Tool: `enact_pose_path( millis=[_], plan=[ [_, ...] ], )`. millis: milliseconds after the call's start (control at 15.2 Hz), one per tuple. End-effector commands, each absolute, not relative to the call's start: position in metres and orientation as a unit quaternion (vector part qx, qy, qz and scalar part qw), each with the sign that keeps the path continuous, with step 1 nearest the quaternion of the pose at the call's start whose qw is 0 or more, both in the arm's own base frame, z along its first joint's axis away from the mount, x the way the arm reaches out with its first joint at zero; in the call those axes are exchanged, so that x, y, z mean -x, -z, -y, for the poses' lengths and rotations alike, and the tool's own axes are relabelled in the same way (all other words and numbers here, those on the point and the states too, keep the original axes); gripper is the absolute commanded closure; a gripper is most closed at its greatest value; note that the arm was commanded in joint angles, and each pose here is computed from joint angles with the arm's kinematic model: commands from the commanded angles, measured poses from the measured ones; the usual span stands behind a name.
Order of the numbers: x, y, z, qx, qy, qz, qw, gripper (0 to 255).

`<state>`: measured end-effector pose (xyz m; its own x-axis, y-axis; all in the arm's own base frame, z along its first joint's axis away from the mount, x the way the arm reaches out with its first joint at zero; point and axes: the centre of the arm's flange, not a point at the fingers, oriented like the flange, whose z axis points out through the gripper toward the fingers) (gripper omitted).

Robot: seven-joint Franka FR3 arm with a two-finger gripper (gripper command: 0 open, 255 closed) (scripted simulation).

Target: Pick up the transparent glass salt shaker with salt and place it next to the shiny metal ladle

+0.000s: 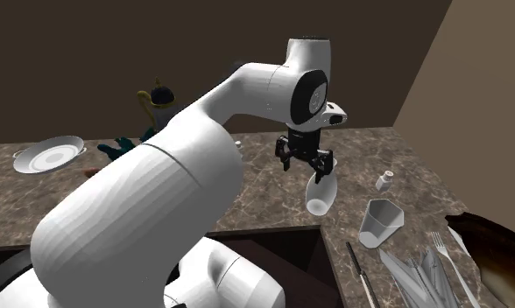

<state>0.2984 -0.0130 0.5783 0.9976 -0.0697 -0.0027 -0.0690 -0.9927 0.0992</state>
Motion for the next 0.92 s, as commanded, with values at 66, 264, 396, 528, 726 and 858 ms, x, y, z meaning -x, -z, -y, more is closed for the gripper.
enact_pose_path(
  millis=[66,264,396,528,726,858],
  plan=[
    [-0.306,-0.573,0.004,-0.998,0.003,0.032,0.047,0],
    [-0.326,-0.556,-0.022,-0.999,0.002,0.023,0.04,0],
    [-0.34,-0.545,-0.04,-0.999,0.002,0.017,0.035,0],
    [-0.353,-0.534,-0.059,-0.999,0.002,0.011,0.03,0],
    [-0.373,-0.518,-0.087,-1.0,0.001,0.002,0.023,0],
    [-0.386,-0.508,-0.106,-1.0,0.001,-0.004,0.018,0]
  ],
)
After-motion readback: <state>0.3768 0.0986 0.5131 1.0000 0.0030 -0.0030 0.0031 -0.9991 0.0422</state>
